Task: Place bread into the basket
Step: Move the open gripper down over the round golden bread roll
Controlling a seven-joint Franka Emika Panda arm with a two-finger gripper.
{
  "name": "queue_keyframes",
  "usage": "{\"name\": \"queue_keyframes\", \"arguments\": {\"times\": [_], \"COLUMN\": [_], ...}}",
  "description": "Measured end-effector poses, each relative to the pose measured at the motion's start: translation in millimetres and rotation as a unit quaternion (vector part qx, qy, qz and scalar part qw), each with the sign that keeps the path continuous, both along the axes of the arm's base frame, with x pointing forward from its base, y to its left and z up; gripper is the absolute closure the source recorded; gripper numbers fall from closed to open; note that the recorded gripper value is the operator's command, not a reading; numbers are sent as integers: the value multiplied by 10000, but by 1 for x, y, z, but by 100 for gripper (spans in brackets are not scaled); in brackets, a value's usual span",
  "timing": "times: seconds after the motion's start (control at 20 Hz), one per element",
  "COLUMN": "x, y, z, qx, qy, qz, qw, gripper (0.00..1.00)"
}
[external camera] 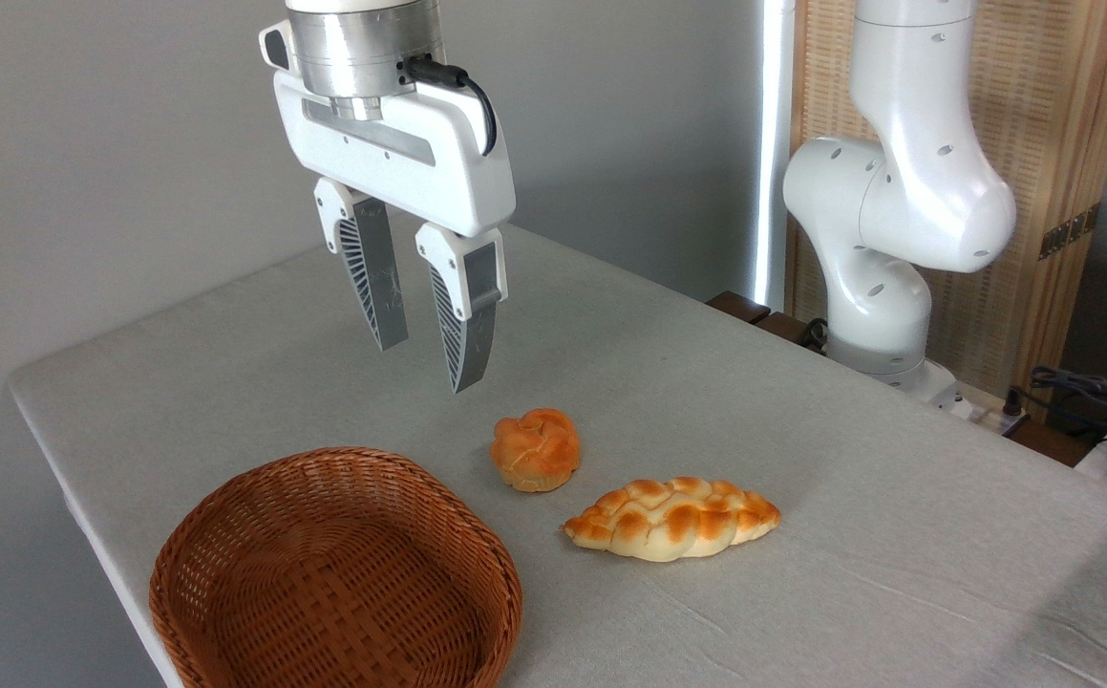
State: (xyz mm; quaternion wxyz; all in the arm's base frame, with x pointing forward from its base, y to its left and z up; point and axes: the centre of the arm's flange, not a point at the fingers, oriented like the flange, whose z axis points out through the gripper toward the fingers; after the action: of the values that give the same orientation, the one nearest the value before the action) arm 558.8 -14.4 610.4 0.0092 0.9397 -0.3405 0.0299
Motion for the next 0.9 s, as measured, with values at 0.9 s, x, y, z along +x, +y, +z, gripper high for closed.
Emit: {"name": "queue_keyframes", "arguments": {"times": [0.9], "x": [-7], "y": [-5], "z": [-22], "qx": [8], "qy": [306], "qz": [-52], "qw": [9995], "gripper": [0]}}
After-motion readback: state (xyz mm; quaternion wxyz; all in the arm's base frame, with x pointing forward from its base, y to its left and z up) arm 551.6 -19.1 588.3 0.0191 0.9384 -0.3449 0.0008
